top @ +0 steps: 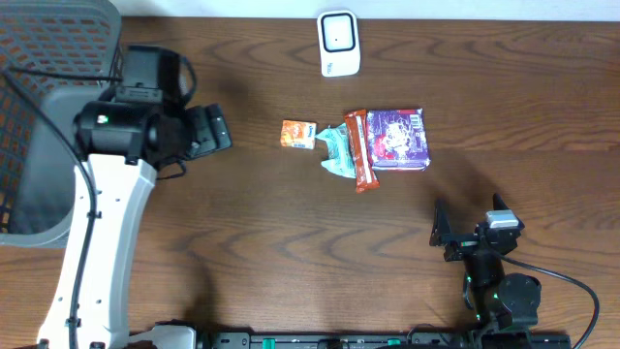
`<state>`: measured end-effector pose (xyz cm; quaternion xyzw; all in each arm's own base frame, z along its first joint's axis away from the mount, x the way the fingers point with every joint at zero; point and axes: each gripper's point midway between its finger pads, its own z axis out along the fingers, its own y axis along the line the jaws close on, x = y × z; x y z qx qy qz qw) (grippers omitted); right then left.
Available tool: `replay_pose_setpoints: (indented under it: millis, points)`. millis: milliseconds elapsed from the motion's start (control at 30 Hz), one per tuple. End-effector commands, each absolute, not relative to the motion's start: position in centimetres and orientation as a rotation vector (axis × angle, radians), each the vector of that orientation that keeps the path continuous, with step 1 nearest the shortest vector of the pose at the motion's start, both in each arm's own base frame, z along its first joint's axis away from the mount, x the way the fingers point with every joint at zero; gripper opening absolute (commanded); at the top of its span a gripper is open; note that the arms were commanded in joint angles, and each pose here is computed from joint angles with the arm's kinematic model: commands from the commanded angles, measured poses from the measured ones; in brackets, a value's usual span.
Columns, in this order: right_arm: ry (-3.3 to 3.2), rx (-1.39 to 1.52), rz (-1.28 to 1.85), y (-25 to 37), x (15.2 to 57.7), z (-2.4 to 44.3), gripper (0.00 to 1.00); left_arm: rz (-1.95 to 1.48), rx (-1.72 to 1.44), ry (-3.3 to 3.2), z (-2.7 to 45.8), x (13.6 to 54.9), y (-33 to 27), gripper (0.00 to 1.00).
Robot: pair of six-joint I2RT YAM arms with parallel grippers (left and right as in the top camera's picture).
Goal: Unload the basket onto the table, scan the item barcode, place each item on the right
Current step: 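Lay the red-orange bar beside the purple pack and retract the left arm, then reach the right gripper to the purple pack and grasp it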
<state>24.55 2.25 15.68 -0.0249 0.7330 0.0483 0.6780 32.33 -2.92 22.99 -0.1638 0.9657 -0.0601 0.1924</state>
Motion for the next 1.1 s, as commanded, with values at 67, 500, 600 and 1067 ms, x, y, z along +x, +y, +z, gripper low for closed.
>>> replay_pose_setpoints:
  millis: [67,500,600,1067]
  points:
    - [1.651,-0.044,0.101,2.0,24.6,15.6,0.99,-0.113,-0.605,2.785,21.1,30.5,-1.2,0.98]
    - [1.651,-0.044,0.101,2.0,24.6,15.6,0.99,-0.109,-0.614,2.814,20.6,29.9,-1.3,0.98]
    - [1.646,-0.044,0.101,2.0,24.6,15.7,0.99,-0.109,-0.614,2.814,20.6,29.9,-1.3,0.98]
    - [1.68,0.297,1.123,9.5,22.1,17.1,0.99,-0.109,-0.614,2.814,20.6,29.9,-1.3,0.98]
